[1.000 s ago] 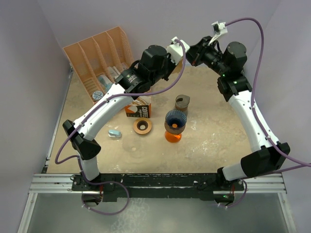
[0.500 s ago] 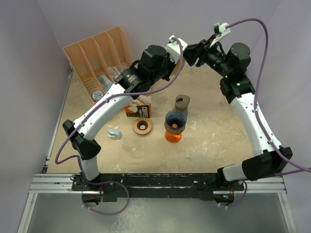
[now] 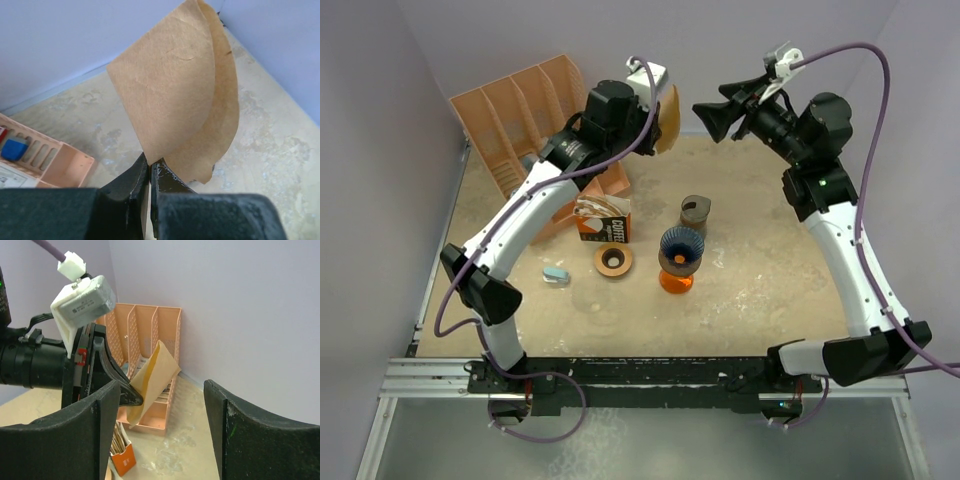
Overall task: Place the coffee filter in the dripper
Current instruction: Pick up the coffee filter from the coffee filter holder.
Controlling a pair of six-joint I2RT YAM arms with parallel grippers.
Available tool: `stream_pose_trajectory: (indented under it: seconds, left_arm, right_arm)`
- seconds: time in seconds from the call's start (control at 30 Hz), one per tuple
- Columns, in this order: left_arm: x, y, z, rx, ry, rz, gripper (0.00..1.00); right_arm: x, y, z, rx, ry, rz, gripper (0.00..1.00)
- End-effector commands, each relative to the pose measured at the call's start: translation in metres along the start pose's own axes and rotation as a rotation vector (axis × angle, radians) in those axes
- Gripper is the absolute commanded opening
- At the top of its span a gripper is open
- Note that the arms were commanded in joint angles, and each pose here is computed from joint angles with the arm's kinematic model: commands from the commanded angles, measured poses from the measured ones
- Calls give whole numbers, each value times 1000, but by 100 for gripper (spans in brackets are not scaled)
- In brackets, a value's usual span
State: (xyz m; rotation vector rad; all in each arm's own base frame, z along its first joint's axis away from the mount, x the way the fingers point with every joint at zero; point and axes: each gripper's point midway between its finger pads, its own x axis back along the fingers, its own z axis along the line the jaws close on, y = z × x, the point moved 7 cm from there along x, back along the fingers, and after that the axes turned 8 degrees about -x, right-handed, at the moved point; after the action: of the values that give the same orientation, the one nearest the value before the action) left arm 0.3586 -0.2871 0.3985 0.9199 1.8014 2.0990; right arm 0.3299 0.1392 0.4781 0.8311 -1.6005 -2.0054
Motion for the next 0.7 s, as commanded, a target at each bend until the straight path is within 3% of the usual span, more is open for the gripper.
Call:
stream_pose_trajectory:
  seconds: [0.0,0.47,0.67]
  left_arm:
    - [26,36,-3,154,-67,-141,0]
    - [27,38,5,617,-195,-123,0]
    - [25,38,4,636,-233,-119,0]
  right_arm:
    - [6,13,6,93,45,-40,70]
    - [2,-4,4,125,101,7,70]
    - [-2,-6,2,124,101,9,69]
